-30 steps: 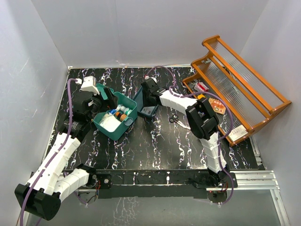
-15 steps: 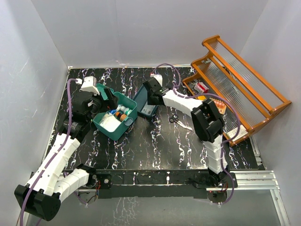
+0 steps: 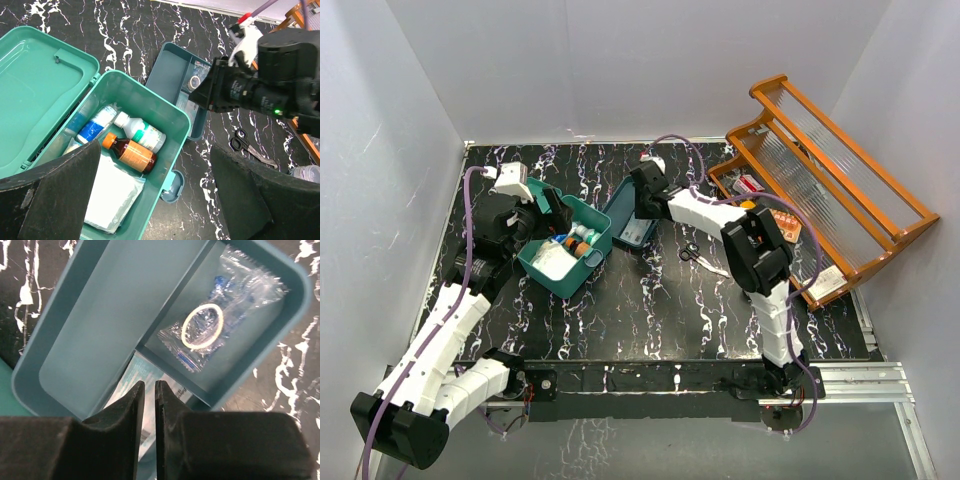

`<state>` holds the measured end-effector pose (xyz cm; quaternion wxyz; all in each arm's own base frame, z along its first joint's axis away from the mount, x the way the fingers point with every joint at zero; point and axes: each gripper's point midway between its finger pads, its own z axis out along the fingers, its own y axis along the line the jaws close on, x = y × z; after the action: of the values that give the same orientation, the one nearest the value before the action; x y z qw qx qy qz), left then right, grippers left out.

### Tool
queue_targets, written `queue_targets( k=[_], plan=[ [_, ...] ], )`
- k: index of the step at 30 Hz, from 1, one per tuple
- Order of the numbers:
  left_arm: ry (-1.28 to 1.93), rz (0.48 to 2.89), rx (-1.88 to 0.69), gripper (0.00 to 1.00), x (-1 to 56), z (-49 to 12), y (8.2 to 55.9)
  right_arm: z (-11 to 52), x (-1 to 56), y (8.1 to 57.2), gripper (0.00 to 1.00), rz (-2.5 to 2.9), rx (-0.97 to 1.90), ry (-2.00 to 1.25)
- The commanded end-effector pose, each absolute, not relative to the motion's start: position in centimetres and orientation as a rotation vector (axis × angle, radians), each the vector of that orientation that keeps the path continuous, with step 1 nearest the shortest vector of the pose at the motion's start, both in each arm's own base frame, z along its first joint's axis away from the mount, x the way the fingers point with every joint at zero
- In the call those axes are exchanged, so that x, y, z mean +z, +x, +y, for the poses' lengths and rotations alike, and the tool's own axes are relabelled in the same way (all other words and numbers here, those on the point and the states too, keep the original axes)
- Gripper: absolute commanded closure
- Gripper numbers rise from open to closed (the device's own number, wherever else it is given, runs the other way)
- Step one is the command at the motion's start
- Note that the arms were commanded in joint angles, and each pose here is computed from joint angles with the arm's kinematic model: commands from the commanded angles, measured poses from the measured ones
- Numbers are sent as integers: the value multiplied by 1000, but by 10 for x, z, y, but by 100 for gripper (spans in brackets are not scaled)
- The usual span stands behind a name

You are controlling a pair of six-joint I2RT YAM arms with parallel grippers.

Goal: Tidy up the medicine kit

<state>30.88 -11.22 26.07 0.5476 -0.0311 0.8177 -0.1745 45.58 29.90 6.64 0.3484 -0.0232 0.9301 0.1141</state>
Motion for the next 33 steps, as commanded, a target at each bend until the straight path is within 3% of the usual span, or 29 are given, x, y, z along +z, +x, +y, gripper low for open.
queue_targets(
  k=[1,8,12,18,22,28,33],
  plan=[
    [-74,1899,-441,10,274,-114,307,321,72,479,89,2339,366,-31],
    [-79,1902,-452,10,272,-115,308,300,41,480,92,2382,214,80],
    [-79,1901,-441,10,273,-113,308,302,57,471,90,2388,261,75],
    [-69,1903,-432,10,276,-113,308,309,136,469,68,2283,417,5],
    [-52,1900,-422,10,279,-112,306,273,159,457,60,2268,409,31],
    [-13,1895,-388,9,284,-109,305,166,126,418,46,2400,232,225],
    [-8,1892,-379,8,284,-108,305,134,104,375,30,2479,149,222]
  ],
)
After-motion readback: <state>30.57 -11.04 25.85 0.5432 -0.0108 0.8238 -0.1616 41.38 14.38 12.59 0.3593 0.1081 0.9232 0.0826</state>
